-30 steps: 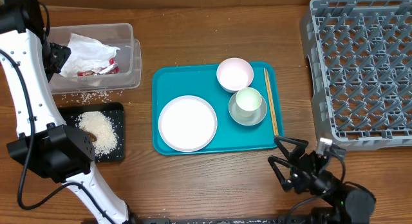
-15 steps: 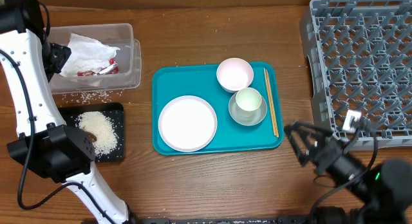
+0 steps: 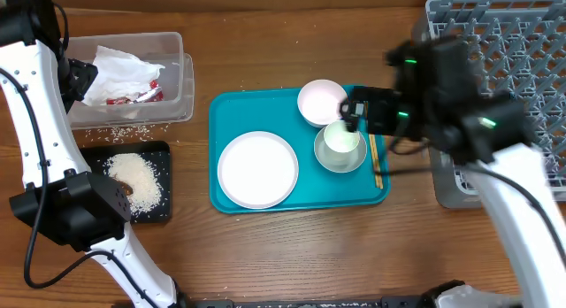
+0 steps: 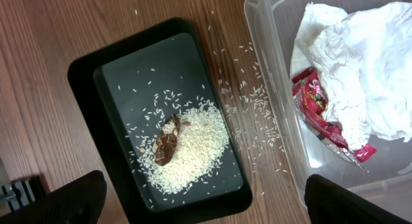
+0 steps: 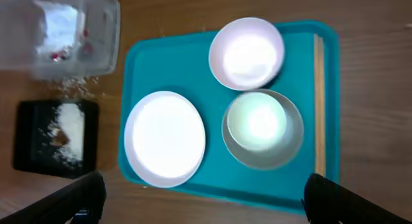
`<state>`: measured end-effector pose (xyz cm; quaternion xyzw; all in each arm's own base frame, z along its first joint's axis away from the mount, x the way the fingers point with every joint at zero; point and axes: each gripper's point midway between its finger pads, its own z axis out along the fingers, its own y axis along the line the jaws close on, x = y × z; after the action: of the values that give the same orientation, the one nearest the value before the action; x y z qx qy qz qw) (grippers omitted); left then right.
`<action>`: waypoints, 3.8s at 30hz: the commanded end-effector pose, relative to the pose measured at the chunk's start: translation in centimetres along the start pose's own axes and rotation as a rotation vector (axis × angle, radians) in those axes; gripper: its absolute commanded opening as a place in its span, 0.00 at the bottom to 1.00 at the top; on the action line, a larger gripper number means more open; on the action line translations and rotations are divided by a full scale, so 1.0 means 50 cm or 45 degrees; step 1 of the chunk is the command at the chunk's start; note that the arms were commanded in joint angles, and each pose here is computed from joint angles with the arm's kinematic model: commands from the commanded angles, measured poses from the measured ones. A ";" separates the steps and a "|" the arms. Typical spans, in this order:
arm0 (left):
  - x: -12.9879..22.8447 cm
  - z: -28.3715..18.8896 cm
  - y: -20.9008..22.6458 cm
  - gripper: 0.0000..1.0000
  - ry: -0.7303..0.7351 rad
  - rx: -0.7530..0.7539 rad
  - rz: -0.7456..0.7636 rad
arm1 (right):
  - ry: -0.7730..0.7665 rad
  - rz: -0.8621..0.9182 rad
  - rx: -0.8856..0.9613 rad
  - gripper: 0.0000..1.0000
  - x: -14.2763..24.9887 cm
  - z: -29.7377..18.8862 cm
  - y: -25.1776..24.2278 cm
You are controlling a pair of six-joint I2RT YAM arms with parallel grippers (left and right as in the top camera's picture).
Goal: Sort waste into correct bins and load items into the dishwasher
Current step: 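Grasp the white cup with the right gripper and lift it toward the dish rack, then carry the white cup with the right gripper toward the dish rack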
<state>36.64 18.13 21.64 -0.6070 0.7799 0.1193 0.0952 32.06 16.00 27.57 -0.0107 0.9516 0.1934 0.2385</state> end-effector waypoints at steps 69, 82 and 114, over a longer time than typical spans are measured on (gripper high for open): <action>0.002 -0.016 0.002 1.00 -0.020 0.015 -0.012 | -0.395 0.770 0.107 0.04 -0.229 -0.260 -0.517; 0.002 -0.016 0.002 1.00 -0.020 0.015 -0.012 | -0.775 0.750 -0.088 0.04 -0.258 -0.319 -0.768; 0.002 -0.016 0.002 1.00 -0.020 0.015 -0.012 | -0.937 0.977 -0.088 0.04 -0.116 -0.165 -1.172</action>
<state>36.64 18.13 21.64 -0.6070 0.7799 0.1193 0.0952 40.41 -41.63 16.43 0.3778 0.7455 0.2660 0.4803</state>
